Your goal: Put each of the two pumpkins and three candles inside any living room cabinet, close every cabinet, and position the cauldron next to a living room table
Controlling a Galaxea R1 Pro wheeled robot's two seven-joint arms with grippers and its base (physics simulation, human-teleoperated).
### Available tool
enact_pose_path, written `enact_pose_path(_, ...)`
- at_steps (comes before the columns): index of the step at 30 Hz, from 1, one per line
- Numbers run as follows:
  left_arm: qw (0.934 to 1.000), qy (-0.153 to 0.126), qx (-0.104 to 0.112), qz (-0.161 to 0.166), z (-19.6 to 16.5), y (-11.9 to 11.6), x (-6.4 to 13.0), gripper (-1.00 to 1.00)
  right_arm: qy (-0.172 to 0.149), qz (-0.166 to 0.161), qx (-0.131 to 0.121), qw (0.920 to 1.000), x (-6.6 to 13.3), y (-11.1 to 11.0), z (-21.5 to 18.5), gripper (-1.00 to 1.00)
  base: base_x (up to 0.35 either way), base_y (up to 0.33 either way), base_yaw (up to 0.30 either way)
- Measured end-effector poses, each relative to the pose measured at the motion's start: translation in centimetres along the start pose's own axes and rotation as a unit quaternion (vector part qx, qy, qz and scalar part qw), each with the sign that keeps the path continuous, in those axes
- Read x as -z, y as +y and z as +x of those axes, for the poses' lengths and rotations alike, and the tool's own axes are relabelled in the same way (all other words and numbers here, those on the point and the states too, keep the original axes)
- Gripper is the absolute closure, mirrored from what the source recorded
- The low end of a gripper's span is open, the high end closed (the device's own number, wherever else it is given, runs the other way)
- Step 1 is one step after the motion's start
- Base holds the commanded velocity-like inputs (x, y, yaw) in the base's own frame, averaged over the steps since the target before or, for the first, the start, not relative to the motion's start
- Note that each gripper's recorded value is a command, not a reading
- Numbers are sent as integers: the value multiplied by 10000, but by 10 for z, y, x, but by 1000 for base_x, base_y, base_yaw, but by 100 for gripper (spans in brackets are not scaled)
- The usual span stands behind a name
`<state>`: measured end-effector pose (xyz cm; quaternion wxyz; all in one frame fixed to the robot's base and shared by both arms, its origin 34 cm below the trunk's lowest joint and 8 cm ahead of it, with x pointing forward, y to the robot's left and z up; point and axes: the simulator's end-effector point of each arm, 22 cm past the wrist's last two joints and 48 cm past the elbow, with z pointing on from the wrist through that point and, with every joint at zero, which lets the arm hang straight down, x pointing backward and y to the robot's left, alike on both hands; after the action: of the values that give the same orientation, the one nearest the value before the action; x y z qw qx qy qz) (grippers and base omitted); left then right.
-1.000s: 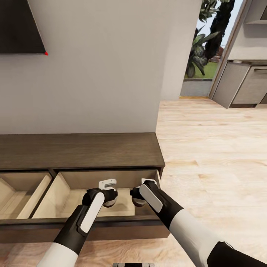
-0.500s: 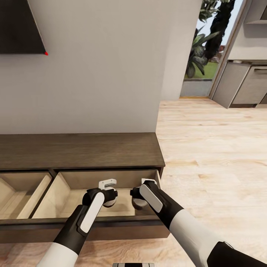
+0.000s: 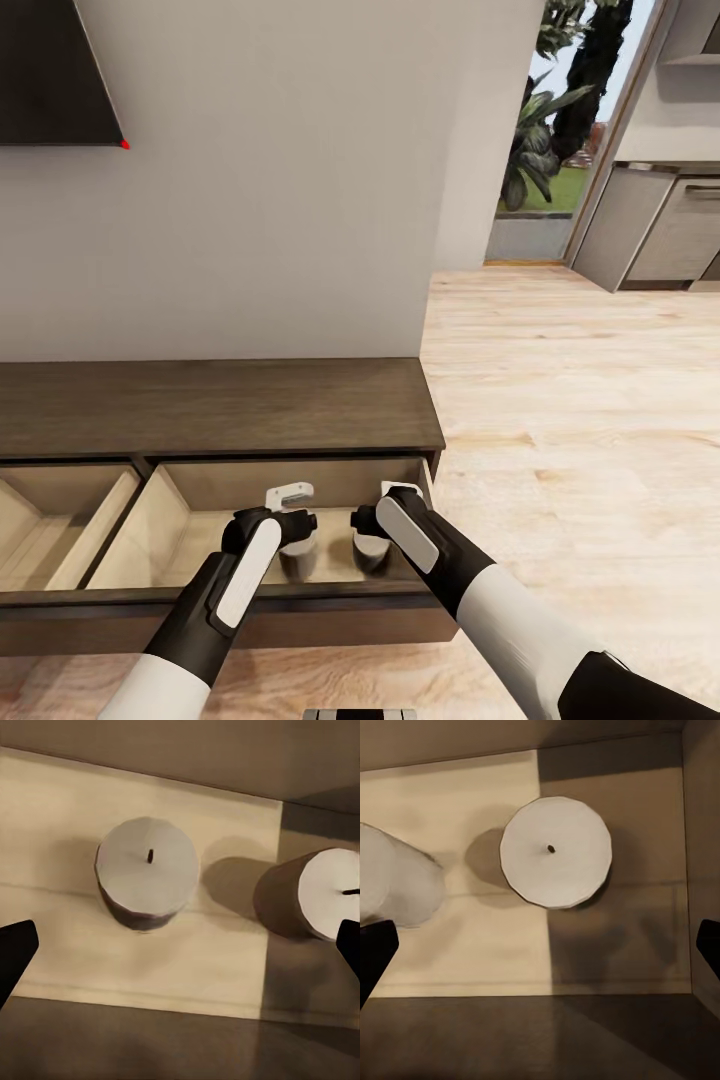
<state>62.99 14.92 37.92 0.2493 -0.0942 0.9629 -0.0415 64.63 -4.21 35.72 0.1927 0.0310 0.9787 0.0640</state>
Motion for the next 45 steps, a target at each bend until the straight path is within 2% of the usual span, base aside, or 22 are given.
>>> enact_pose_path(34,9971,-731,1,198,-53,-14,68,-100,-676,-59,78,9977,69,11,-44,-100,-11,0,0)
enact_pose_path(42,9957,-896,5,236,-63,-17,84,-100,-892,-94,91,9959,89,16,-57,-100,-41,0,0)
enact_pose_path(45,9951,-955,3,249,-67,-18,91,-100,-1078,-111,-6,9941,97,17,-65,-100,-2,0,0)
